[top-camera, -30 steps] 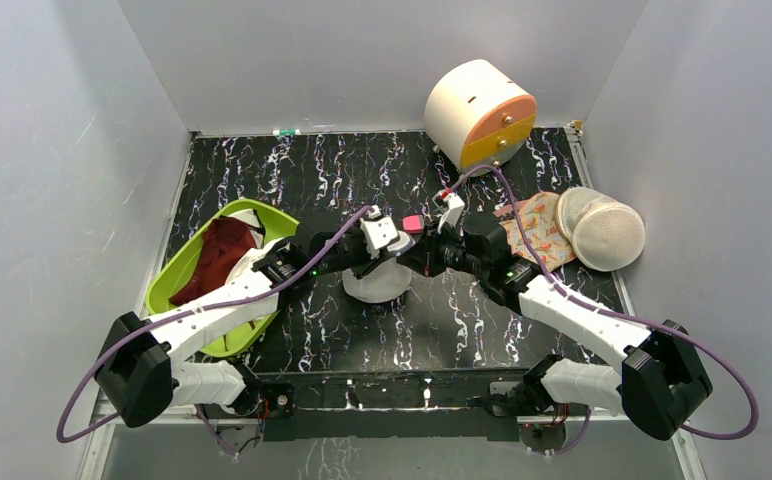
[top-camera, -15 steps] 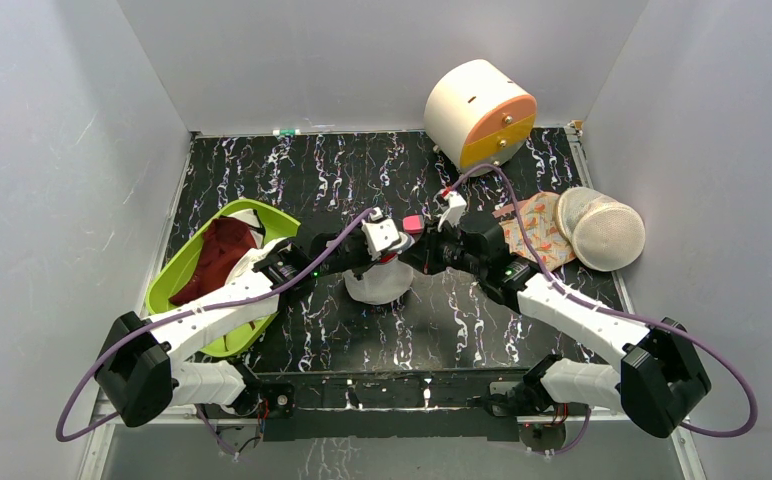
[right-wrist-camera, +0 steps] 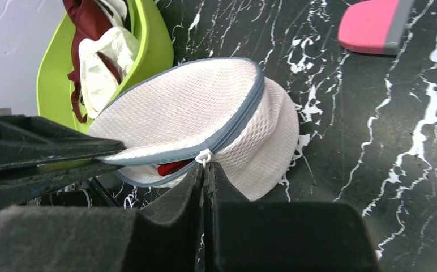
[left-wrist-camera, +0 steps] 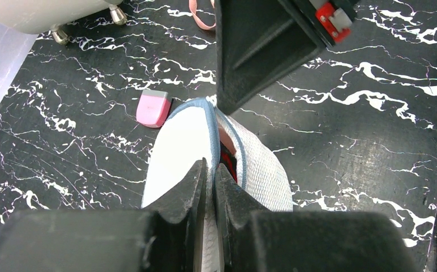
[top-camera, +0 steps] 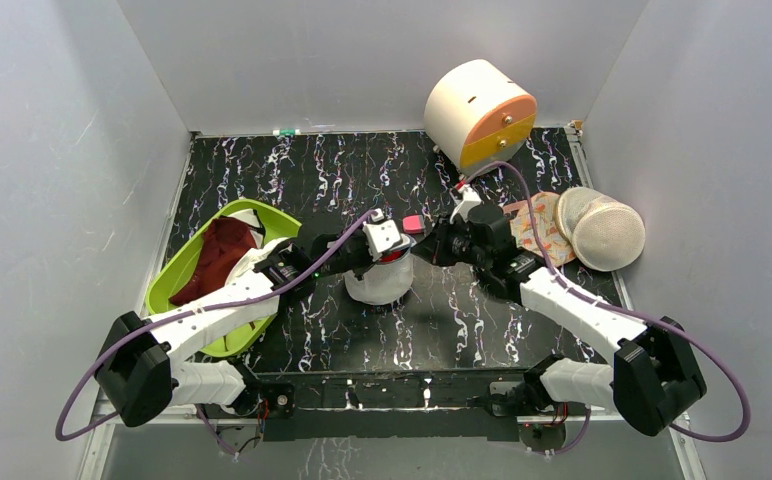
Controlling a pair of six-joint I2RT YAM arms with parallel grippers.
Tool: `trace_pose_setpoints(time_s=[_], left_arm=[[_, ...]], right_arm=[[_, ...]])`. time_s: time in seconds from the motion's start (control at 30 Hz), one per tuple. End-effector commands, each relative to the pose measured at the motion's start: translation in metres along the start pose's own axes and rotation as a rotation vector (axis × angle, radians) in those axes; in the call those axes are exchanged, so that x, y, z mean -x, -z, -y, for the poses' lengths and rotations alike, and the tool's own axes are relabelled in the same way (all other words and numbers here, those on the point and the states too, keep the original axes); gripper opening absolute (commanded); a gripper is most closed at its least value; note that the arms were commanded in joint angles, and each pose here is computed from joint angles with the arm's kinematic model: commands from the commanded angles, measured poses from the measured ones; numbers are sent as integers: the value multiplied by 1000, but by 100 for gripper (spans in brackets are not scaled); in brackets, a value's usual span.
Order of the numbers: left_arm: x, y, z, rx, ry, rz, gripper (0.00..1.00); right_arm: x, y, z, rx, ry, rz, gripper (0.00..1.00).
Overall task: Unzip the laundry bag and remove the bra
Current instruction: Unzip the laundry bag at the center of the board.
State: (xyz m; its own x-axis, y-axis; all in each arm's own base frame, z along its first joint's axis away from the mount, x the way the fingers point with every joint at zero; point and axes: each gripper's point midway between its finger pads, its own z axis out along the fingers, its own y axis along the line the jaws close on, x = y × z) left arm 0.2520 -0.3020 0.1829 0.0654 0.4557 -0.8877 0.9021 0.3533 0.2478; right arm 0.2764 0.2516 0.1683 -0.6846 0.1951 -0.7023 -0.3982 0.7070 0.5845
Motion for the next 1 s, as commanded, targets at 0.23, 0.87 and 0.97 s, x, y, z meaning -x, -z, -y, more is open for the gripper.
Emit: trace_pose_setpoints(time_s=[0.23,0.87,0.97], left_arm=[[21,7,-5,18,-31,48,0],[13,1,-4,22,-32,13,29],[13,1,-3,18,-31,10,28]], right_arm=[[28,12,0,52,17,51,0],[15,22,-61,309,101,43,0],[13,21,-66,325,106,39,0]])
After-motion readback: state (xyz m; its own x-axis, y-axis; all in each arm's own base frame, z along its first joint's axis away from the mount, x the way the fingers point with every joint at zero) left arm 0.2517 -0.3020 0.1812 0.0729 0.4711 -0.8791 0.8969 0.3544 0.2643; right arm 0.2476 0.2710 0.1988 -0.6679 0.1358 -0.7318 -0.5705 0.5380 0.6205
